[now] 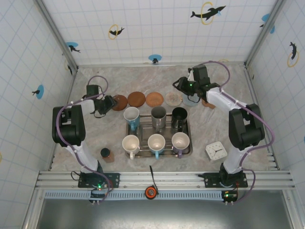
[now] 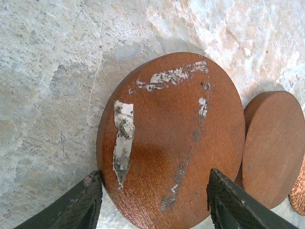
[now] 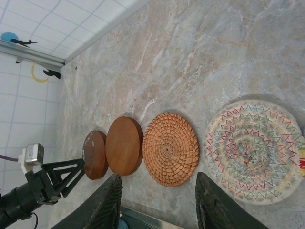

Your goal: Place the cup by the coaster

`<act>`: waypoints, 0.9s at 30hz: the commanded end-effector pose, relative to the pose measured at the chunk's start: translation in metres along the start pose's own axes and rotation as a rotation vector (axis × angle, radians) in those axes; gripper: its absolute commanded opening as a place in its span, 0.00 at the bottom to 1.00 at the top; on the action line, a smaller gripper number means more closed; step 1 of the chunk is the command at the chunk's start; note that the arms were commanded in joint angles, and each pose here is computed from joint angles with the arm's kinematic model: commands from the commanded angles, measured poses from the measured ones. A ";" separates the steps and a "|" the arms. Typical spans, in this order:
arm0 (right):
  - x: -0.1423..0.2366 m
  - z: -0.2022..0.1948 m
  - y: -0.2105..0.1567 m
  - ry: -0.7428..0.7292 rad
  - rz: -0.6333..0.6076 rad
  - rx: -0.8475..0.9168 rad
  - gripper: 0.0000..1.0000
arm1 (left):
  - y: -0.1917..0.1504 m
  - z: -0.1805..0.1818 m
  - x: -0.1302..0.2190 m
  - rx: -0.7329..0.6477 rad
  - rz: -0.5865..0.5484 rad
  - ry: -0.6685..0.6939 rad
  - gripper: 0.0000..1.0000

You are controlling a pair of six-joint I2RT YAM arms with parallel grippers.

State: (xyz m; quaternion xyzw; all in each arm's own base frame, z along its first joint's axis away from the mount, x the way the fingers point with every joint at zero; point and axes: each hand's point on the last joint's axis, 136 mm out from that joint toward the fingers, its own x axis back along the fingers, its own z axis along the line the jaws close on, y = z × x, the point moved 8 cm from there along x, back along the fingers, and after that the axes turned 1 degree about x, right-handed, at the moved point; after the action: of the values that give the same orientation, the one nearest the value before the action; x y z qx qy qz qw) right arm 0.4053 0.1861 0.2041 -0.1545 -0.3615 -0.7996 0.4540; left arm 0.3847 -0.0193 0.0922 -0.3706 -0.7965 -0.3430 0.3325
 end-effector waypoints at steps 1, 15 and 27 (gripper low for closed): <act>-0.007 -0.001 0.001 0.011 -0.004 0.003 0.44 | -0.008 0.010 -0.010 0.019 0.061 0.036 0.59; -0.010 -0.002 0.001 0.008 0.007 0.000 0.44 | 0.001 0.005 -0.014 -0.001 0.053 0.045 0.59; 0.033 -0.010 0.027 -0.068 -0.035 0.027 0.44 | 0.037 -0.028 0.018 -0.052 -0.040 0.017 0.59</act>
State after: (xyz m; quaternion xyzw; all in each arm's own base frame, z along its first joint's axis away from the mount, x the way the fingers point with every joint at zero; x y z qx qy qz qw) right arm 0.4099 0.1665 0.1917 -0.1875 -0.3673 -0.7917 0.4508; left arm 0.4109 -0.0165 0.1077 -0.3639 -0.7915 -0.3540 0.3402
